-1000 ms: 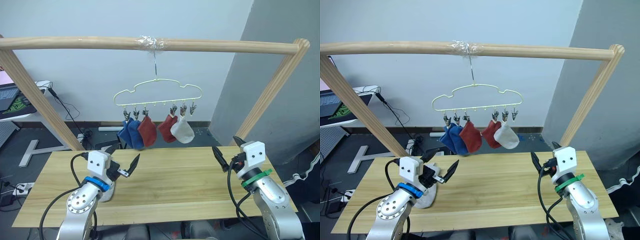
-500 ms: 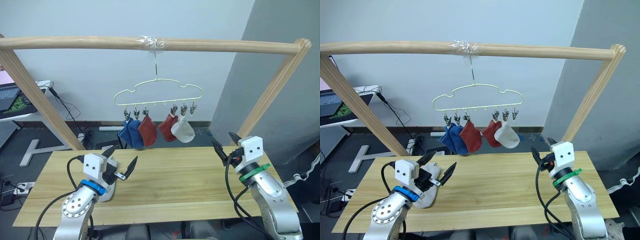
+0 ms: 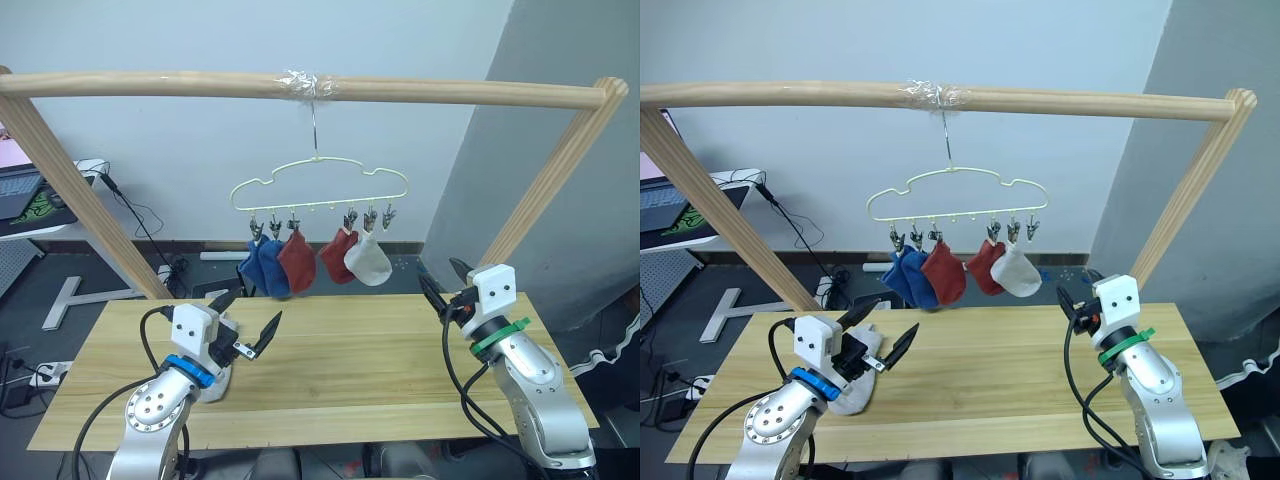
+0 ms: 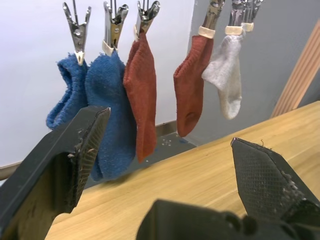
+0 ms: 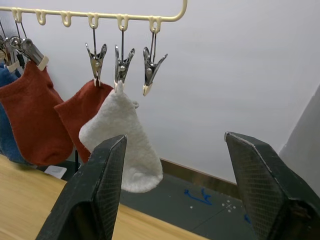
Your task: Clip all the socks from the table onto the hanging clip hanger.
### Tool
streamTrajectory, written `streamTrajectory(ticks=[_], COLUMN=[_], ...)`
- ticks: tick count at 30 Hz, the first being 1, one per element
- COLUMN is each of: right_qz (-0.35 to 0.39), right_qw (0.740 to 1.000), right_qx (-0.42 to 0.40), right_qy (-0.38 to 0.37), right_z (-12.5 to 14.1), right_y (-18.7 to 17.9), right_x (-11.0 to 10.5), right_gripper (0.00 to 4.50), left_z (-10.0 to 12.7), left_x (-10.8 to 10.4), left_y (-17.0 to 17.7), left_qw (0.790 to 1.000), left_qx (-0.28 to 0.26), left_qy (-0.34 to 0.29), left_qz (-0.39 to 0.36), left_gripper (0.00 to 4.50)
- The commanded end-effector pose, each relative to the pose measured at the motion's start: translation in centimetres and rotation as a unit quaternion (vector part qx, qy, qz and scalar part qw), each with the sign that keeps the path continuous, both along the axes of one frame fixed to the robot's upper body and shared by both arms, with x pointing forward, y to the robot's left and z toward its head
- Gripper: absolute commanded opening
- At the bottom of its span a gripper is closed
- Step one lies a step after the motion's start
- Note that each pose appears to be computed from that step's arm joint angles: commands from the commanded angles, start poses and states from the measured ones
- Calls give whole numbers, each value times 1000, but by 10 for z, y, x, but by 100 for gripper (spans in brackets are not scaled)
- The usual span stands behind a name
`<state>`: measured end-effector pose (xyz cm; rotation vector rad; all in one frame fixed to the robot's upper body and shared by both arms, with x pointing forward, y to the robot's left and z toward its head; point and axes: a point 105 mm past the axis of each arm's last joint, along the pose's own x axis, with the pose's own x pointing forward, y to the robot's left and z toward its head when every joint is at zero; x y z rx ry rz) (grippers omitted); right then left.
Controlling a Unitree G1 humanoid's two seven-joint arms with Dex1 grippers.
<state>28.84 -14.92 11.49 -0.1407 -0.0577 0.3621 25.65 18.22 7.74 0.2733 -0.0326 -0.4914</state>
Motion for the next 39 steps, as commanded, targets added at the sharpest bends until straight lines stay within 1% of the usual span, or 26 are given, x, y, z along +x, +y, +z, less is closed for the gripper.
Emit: streamTrajectory(ticks=[1,2,8,10,12,17,20,25,30,35,39], right_qz=[6,9,12,3,4,-10,-8,-17,-22,-23,-36], right_qw=[1000,1000,999,1000,999,999,999,999,998,998,997], right_qx=[13,9,17,18,31,45,35,45,60,60,61], right_qy=[-16,-16,-25,-19,-20,-20,-9,8,18,20,12], right_z=[12,12,24,29,36,47,45,46,47,51,55], right_y=[3,5,16,22,28,36,42,47,51,59,60], right_x=[0,0,7,16,22,37,45,59,72,84,92], right_gripper=[271,240,240,240,240,240,240,240,240,240,240], left_z=[19,20,33,41,48,61,72,88,102,110,115], left_x=[1,1,10,10,11,16,22,29,35,38,38], left_y=[-11,-12,-28,-41,-48,-58,-60,-70,-78,-83,-84], left_qw=[999,999,996,989,984,972,969,961,958,953,952], left_qx=[1,2,-8,5,15,34,36,32,29,40,38], left_qy=[-34,-33,-34,-32,-31,-30,-37,-46,-55,-57,-59], left_qz=[-30,-36,-84,-142,-176,-229,-240,-272,-281,-295,-298], left_gripper=[450,450,450,450,450,450,450,450,450,450,450])
